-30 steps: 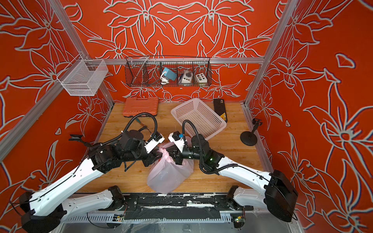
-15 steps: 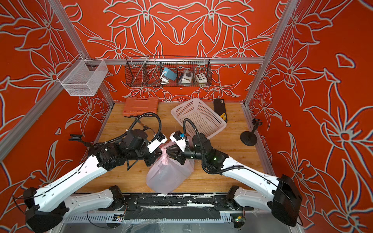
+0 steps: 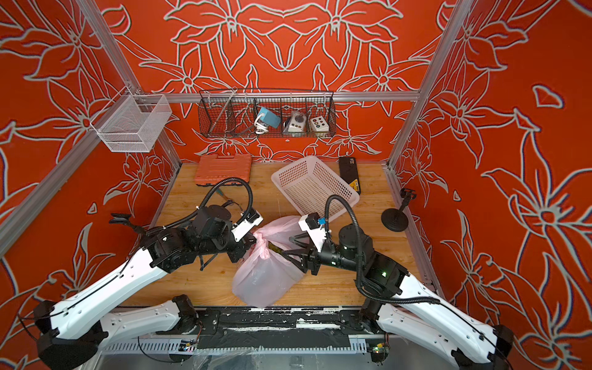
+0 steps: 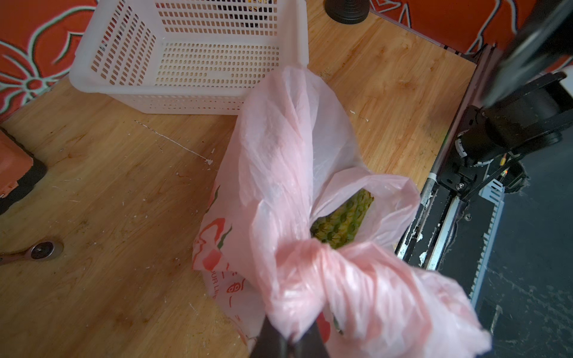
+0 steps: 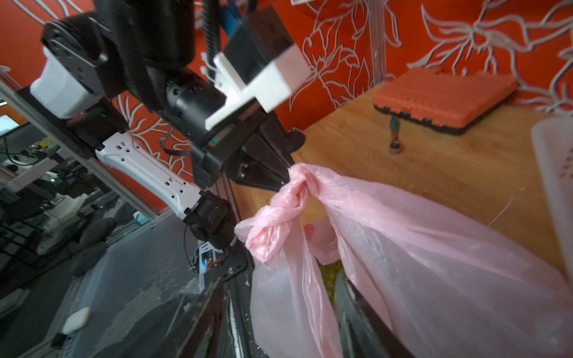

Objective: Place the pineapple into a plastic bag & tie a knot
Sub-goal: Tie the plastic bag at the center of the board.

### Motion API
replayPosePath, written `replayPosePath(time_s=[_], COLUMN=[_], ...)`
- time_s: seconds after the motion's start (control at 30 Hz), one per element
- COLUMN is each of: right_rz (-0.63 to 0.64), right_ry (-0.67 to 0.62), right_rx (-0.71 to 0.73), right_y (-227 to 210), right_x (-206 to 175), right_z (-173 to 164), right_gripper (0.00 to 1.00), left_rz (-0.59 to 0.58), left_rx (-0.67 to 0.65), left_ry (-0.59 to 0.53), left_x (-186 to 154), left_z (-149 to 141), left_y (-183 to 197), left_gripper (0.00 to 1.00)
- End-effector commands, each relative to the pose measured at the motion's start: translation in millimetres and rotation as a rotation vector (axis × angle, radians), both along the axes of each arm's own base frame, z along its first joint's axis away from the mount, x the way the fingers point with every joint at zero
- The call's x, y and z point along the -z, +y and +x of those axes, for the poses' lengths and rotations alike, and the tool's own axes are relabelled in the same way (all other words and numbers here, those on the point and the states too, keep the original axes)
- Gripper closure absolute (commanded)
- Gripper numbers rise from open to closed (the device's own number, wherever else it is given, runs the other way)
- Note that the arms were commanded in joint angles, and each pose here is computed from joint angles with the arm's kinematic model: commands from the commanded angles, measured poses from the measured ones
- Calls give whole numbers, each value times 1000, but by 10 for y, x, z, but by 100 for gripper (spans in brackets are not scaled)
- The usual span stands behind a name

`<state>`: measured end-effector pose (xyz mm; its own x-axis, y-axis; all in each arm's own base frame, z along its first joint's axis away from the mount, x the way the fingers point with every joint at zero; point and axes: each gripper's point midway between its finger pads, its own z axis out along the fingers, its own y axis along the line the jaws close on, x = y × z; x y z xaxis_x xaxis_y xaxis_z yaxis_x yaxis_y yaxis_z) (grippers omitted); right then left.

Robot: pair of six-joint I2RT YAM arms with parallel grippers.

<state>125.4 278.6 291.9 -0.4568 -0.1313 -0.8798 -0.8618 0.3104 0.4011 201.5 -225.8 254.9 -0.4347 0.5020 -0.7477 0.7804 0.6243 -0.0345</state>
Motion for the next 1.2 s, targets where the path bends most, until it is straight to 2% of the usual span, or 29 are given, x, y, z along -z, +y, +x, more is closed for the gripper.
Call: replayPosePath(time_s=[0.0, 0.33, 0.8, 0.9, 1.07, 1.17], right_rz=[27, 87, 53, 76, 77, 57], right_ry=[169, 206, 219, 204, 187, 200], right_rx=[-61, -155, -190, -201, -213, -224], right_y=[153, 408, 607, 627, 637, 653], right_x=[-20, -126, 12, -46, -72, -19], right_z=[-98, -162, -178, -191, -206, -223], right_gripper=[40, 40, 46, 50, 65, 69], left_rz=[-30, -38, -51, -57, -55, -54], left_rx=[-10, -11, 1, 2, 2, -1], left_ry=[-33, -22, -6, -2, 4, 1], left_x=[-173, -185, -192, -197, -191, -193], left_z=[28, 9, -6, -5, -14, -10], left_y=[-2, -2, -42, -53, -54, -48], left_gripper=[100, 100, 100, 100, 100, 100])
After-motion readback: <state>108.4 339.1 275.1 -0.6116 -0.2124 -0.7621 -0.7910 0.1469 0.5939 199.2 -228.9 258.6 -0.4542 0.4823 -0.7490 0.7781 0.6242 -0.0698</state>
